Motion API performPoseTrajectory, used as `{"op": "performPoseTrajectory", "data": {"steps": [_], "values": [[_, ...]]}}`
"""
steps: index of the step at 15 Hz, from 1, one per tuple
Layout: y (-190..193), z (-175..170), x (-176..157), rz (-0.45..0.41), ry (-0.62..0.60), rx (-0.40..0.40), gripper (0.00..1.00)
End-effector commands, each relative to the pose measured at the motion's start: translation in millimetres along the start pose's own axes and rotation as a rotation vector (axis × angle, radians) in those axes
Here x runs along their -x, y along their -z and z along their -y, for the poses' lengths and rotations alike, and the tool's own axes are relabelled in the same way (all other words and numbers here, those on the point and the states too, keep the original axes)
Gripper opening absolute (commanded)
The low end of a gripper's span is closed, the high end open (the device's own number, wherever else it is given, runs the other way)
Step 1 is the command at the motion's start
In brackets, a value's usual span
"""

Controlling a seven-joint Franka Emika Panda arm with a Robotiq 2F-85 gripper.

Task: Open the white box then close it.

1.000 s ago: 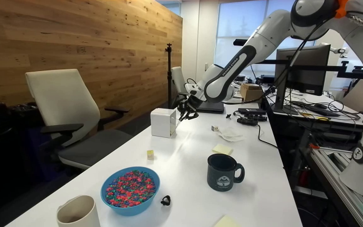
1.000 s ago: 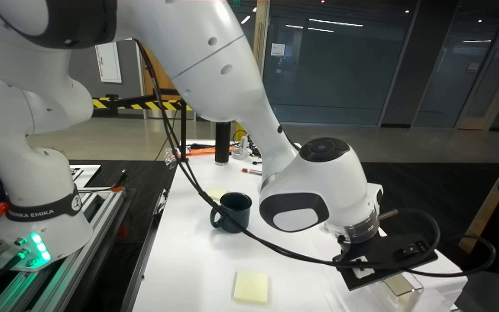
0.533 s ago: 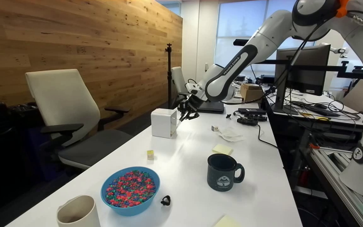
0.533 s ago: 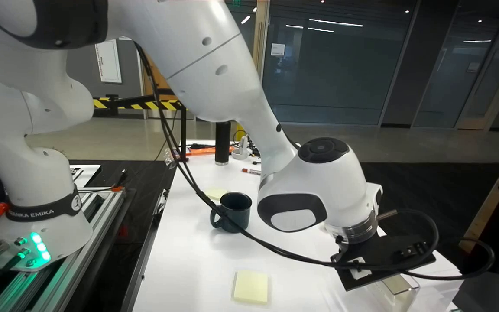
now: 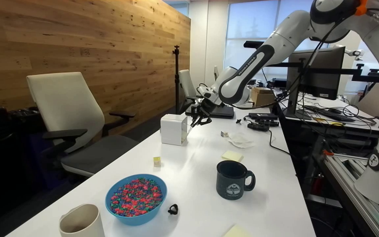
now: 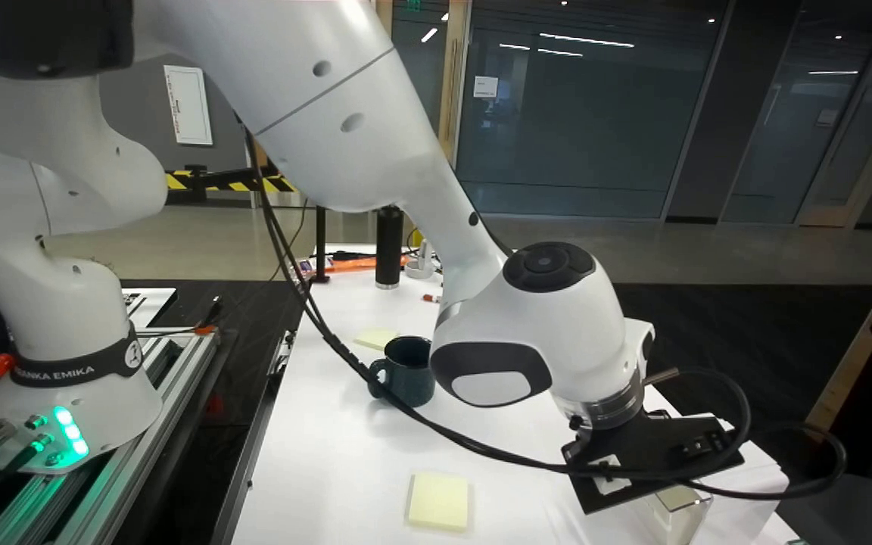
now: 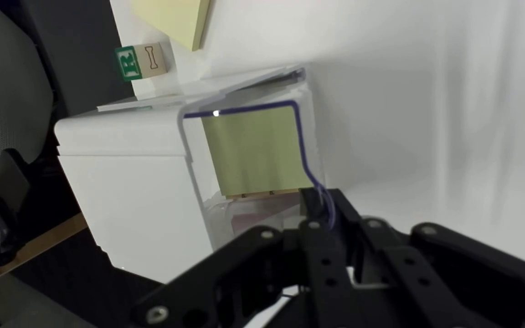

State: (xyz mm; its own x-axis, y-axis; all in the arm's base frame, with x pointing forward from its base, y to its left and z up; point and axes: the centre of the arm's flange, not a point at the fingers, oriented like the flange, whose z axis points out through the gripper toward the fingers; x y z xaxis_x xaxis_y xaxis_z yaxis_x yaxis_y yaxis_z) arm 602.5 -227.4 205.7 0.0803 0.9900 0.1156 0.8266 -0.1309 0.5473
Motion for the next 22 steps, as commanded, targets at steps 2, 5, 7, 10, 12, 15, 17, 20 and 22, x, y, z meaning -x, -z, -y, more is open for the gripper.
{"op": "performPoseTrajectory", "data": {"steps": [2, 5, 7, 10, 12, 15, 17, 20, 22], "values": [[34.1, 10.0, 2.5, -0.026, 0.023, -0.013, 0.08], [50.3, 10.0, -1.5, -0.058, 0.018, -0.006, 0.4], [62.7, 8.9, -5.6, -0.082, 0.018, 0.001, 0.54], [79.4, 8.3, -10.5, -0.113, 0.024, 0.003, 0.74], [89.2, 8.3, -13.2, -0.127, 0.03, -0.001, 0.88], [102.5, 9.8, -17.3, -0.146, 0.03, -0.016, 1.0], [115.4, 11.4, -22.2, -0.136, 0.041, -0.072, 1.0], [134.2, 10.8, -34.1, -0.146, 0.092, -0.209, 1.0], [146.6, 6.5, -47.5, -0.163, 0.145, -0.307, 1.0]]}}
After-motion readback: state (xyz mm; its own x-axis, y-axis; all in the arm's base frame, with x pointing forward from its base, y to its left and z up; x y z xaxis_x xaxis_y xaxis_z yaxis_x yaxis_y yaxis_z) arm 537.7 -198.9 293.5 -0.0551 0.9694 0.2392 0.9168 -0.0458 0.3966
